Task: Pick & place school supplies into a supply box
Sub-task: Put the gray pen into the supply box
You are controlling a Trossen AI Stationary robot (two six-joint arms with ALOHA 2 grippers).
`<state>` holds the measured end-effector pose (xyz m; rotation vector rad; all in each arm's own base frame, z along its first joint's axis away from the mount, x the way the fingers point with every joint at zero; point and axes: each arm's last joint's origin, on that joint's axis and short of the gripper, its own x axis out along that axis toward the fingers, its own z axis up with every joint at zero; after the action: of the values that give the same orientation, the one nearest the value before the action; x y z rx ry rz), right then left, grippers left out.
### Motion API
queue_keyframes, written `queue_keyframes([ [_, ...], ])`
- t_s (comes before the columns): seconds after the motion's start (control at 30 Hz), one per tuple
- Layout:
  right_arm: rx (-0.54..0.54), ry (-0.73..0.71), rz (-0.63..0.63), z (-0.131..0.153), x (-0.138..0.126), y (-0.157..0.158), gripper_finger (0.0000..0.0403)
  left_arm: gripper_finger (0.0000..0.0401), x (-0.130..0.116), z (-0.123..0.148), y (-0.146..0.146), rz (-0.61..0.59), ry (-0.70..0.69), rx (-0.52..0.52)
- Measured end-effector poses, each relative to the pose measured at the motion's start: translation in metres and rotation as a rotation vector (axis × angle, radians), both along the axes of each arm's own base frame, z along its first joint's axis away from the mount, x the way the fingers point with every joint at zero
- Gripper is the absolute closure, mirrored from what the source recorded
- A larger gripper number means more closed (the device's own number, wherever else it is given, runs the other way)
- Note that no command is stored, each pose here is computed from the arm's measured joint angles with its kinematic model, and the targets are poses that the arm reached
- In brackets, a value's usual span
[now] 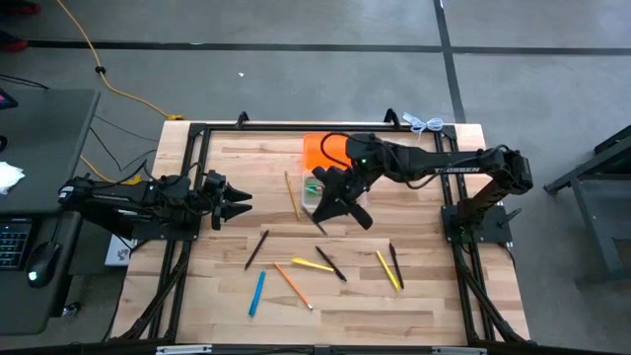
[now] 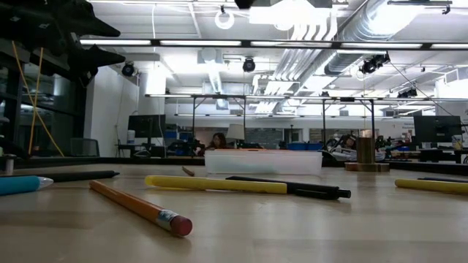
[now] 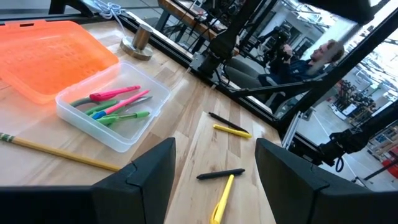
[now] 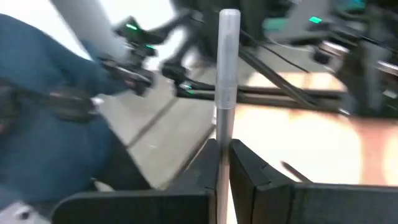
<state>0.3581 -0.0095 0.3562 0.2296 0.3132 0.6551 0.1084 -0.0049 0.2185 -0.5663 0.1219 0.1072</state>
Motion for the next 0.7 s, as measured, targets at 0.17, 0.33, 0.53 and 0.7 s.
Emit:
queue_keyframes([
  [0.17, -0.093, 0.063, -0.118, -0.009, -0.001, -0.003, 0.0401, 0.0151, 0.000, 0.000, 0.000, 0.000, -0.001, -0.004],
  [0.33, -0.191, 0.130, -0.228, -0.017, -0.003, -0.007, 0.0400, 0.0151, 0.000, 0.000, 0.000, 0.001, -0.001, -0.007],
  [0.53, -0.343, 0.206, -0.357, -0.026, -0.006, -0.010, 0.0399, 0.0151, 0.000, 0.000, 0.000, 0.000, -0.001, -0.008],
  [0.7, -0.505, 0.245, -0.443, -0.031, -0.008, -0.006, 0.0401, 0.0151, 0.000, 0.000, 0.000, 0.010, -0.002, -0.020],
])
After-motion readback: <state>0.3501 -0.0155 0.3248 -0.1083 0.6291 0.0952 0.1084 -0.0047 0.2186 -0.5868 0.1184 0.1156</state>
